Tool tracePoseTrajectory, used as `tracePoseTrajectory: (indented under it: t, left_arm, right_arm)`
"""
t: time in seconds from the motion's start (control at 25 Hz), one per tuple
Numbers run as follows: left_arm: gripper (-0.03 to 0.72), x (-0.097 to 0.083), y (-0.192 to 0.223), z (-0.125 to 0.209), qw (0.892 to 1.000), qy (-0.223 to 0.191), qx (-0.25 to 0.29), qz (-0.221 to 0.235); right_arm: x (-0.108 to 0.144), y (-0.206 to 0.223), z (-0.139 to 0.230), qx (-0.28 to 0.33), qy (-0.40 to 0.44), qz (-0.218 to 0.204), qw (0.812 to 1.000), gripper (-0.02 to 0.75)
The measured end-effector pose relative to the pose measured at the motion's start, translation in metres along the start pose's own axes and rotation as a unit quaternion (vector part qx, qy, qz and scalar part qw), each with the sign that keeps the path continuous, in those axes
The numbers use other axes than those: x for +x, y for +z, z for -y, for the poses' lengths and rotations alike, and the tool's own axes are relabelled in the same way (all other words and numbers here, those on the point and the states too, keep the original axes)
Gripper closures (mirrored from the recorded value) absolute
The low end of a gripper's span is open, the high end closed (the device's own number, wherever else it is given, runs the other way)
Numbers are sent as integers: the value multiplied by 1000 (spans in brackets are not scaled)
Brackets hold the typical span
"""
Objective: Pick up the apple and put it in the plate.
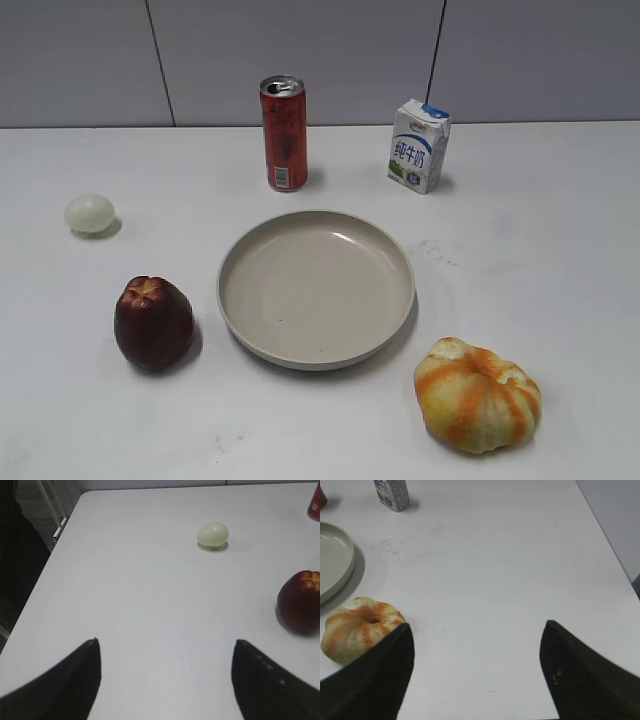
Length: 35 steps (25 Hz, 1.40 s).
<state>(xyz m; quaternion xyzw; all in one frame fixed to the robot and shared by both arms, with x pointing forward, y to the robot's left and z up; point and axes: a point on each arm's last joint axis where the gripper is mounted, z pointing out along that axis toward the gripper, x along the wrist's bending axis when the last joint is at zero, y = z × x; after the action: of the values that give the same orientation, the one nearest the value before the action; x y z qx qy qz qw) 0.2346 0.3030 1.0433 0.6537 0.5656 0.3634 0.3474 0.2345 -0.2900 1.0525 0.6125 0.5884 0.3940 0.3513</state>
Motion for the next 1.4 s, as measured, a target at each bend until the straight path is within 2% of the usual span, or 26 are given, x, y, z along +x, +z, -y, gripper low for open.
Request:
tracePoseTrajectory:
  t: [0.36,0.52,0.68,0.8,0.92,1.2,1.28,1.4]
  left_arm:
    - [95,0,0,0,1000,0,-1,0]
    - [96,1,6,-14,1000,1,18,4]
    - [97,-3,25,-36,996,19,72,43]
    - [97,-10,45,-53,991,37,94,92]
    - [97,-19,66,-65,980,80,124,135]
    - [97,-62,116,-106,936,203,194,214]
    - [97,-78,135,-117,922,225,215,229]
    - [97,-102,165,-131,909,230,245,246]
  right_arm:
    - [0,0,0,0,0,0,1000,148]
    - [0,0,0,0,0,0,1000,148]
    - [0,0,0,0,0,0,1000,148]
    - [0,0,0,0,0,0,1000,148]
    - [0,0,0,0,0,0,1000,148]
    - [0,0,0,0,0,0,1000,148]
    - [0,0,0,0,0,0,1000,148]
    - [0,0,0,0,0,0,1000,148]
